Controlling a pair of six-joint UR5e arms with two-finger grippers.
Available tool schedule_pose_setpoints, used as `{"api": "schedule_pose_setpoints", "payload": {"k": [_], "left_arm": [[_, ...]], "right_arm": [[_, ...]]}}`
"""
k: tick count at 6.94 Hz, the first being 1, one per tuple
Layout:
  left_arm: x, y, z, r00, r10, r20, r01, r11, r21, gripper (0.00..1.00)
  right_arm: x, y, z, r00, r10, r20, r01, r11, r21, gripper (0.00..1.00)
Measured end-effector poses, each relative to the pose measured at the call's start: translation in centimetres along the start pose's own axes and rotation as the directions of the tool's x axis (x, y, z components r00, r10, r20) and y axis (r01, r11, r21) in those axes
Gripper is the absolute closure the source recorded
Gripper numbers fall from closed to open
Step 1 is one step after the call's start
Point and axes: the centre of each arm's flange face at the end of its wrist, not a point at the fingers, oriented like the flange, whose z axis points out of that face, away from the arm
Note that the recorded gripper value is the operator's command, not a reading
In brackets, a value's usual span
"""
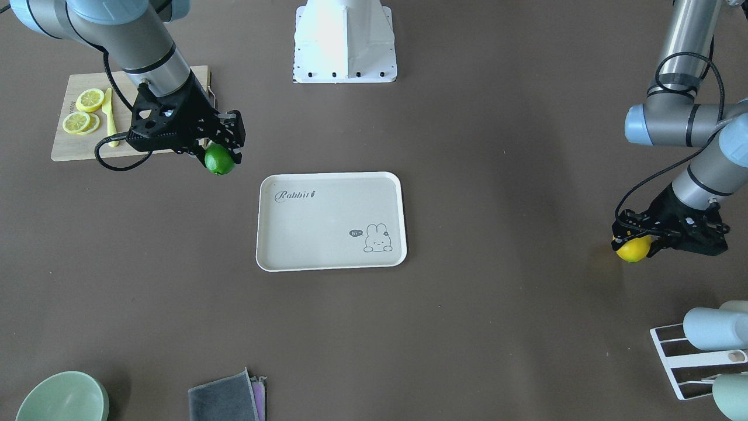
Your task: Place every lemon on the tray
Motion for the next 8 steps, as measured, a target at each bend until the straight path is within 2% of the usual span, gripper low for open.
{"api": "schedule_pose_setpoints", "payload": {"k": [2, 4, 6, 8], "left_arm": [[8.6, -5.4, -3.2, 0.985, -0.147, -0.093, 0.148, 0.989, 0.006, 1.0], [20.9, -8.0, -3.0, 0.945, -0.289, -0.155, 0.294, 0.956, 0.011, 1.0], [35.1, -7.2, -1.3, 0.912, -0.382, -0.148, 0.389, 0.921, 0.022, 1.0], [44.6, -5.0, -0.4, 0.893, -0.423, -0.153, 0.433, 0.901, 0.037, 1.0]], "right_arm": [[-1.4, 0.3, 0.1, 1.0, -0.004, -0.005, 0.004, 1.0, -0.007, 1.0], [-4.3, 0.1, 1.0, 1.0, -0.015, -0.02, 0.015, 1.0, -0.004, 1.0], [-7.0, -1.3, 3.3, 0.999, -0.014, -0.042, 0.015, 1.0, 0.004, 1.0], [-9.1, -3.6, 6.3, 0.998, -0.008, -0.066, 0.009, 1.0, 0.017, 1.0]]}}
